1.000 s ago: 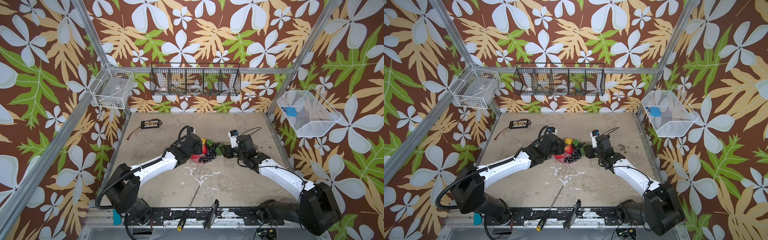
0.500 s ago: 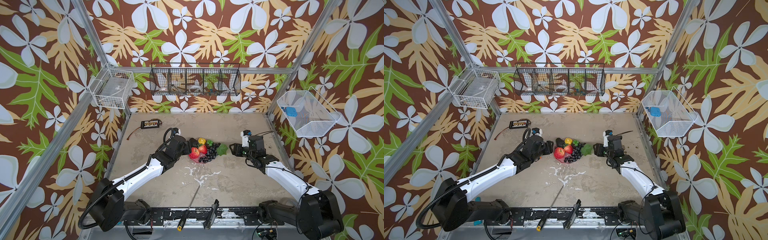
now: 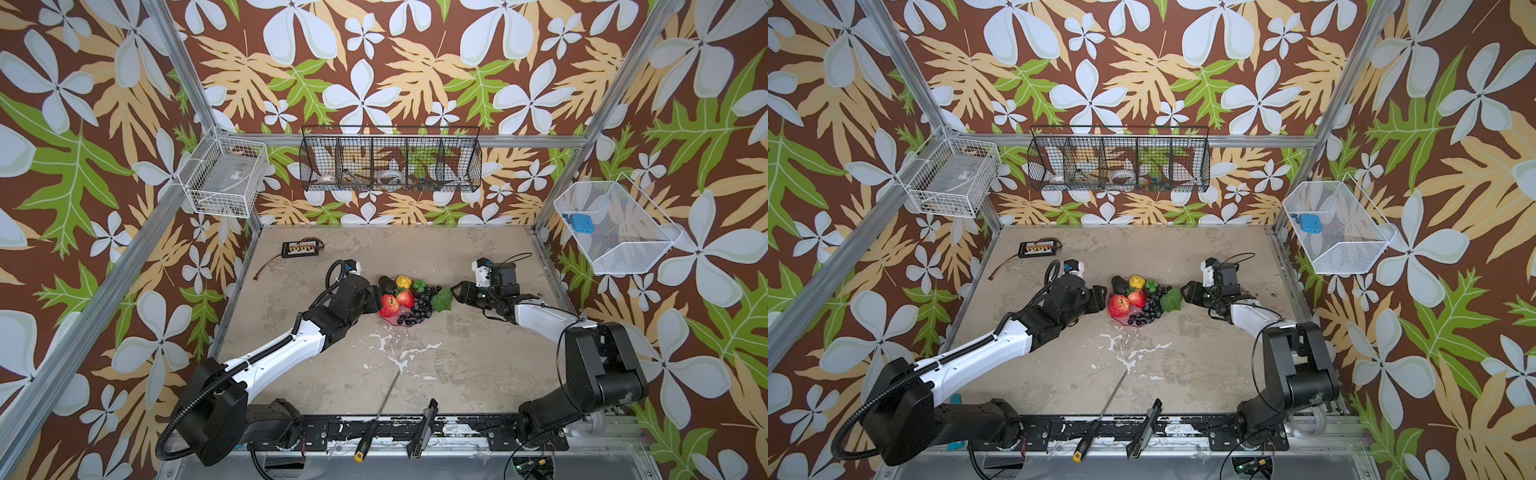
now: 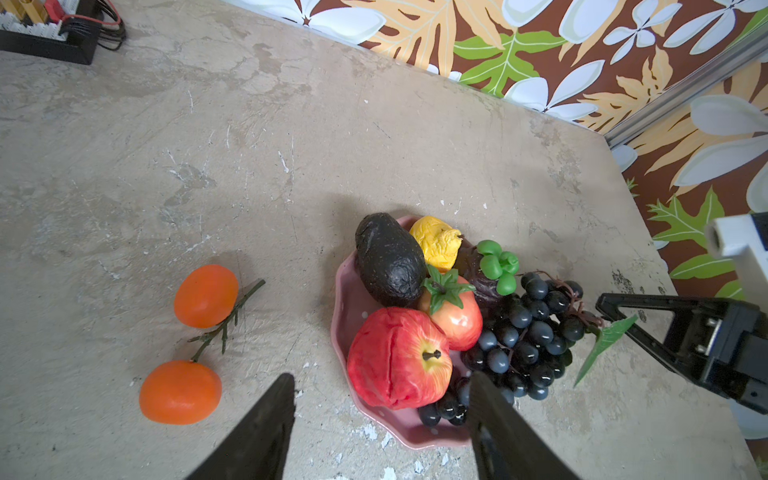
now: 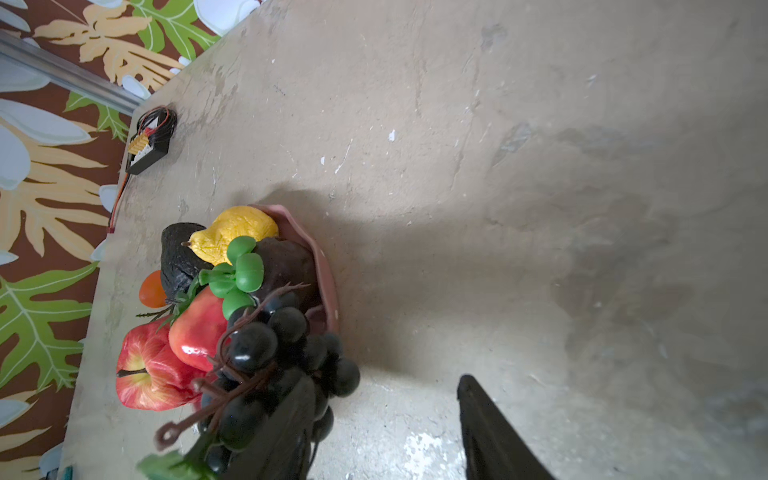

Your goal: Place and organize the fake fruits in the fruit bowl

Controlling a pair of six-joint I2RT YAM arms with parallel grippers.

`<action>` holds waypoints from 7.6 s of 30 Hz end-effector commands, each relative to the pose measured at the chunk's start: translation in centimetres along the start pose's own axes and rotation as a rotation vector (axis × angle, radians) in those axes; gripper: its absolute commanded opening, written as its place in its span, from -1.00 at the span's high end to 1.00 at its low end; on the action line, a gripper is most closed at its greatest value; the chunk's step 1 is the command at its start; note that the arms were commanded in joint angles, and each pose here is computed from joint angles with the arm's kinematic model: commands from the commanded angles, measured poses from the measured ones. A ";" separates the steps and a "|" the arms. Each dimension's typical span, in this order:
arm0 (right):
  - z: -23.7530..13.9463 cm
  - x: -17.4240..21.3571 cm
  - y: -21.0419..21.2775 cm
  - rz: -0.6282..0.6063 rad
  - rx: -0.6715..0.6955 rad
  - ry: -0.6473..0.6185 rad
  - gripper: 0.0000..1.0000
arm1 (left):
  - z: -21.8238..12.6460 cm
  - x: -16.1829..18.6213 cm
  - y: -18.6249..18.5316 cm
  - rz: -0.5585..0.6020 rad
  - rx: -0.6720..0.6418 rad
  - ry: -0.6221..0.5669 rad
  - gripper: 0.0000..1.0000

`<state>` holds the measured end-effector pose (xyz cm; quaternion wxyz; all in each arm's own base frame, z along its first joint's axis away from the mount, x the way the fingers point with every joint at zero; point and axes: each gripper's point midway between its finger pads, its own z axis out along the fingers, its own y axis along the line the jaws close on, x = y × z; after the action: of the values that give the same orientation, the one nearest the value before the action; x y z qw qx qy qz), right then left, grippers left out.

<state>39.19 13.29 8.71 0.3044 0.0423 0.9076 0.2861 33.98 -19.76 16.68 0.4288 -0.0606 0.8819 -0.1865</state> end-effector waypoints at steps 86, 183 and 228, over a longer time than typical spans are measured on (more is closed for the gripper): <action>-11.8 7.3 6.7 -0.236 -0.093 -0.113 -0.08 | 5.9 5.9 12.2 -0.128 -0.285 0.226 -0.19; -9.9 5.8 18.3 -0.001 -0.408 -0.132 0.53 | -6.3 5.7 -12.4 -0.120 0.626 0.151 0.20; -1.5 2.7 16.0 -0.317 -0.012 -0.072 1.00 | -11.1 -1.2 3.2 -0.176 0.082 -0.320 -0.81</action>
<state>34.14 26.44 17.63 0.3779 -0.0815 0.8862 0.2553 26.19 -14.97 23.09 0.5358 -0.1330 0.7848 -0.2816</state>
